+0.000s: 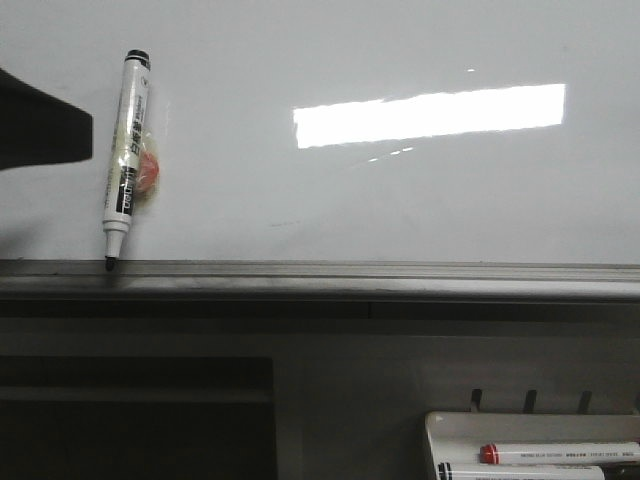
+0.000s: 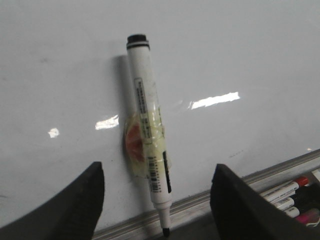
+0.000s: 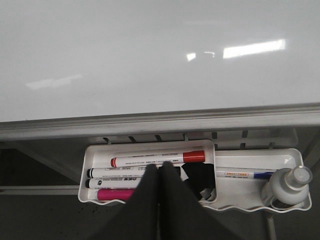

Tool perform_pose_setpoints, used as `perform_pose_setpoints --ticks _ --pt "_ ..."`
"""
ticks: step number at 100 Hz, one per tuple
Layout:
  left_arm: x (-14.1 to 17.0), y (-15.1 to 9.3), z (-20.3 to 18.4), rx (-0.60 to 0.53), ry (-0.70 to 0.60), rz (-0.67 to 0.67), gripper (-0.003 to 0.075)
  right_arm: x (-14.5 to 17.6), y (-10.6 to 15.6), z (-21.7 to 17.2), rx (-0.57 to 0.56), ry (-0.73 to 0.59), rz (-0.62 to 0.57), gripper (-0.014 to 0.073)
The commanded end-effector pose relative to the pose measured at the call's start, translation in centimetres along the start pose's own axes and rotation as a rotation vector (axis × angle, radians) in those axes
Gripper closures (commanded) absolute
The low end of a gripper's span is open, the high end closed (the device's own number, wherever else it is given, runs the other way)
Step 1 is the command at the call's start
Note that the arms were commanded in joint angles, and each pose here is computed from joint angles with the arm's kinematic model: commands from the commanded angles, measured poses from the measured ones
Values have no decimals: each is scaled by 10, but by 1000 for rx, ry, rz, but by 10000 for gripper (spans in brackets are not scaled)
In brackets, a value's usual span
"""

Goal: Write number 2 on whiteboard

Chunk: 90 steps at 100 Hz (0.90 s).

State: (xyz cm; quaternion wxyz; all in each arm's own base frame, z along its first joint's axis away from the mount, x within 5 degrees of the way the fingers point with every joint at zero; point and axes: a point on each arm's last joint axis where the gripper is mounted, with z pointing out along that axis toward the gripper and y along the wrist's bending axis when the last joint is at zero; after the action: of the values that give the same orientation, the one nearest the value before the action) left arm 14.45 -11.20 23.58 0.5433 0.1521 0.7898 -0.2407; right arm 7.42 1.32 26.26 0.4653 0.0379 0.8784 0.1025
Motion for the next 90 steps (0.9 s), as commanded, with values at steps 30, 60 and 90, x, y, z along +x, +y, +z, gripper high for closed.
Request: perform_pose_setpoints --ticks 30,60,90 --pt "-1 -9 29 -20 -38 -73 295 -15 2 -4 -6 -80 -14 666" --pt "1 -7 38 -48 -67 -67 300 -14 6 -4 -48 -73 -40 666" --pt "6 -6 44 -59 -50 -80 300 -14 7 -4 -59 -70 -47 666"
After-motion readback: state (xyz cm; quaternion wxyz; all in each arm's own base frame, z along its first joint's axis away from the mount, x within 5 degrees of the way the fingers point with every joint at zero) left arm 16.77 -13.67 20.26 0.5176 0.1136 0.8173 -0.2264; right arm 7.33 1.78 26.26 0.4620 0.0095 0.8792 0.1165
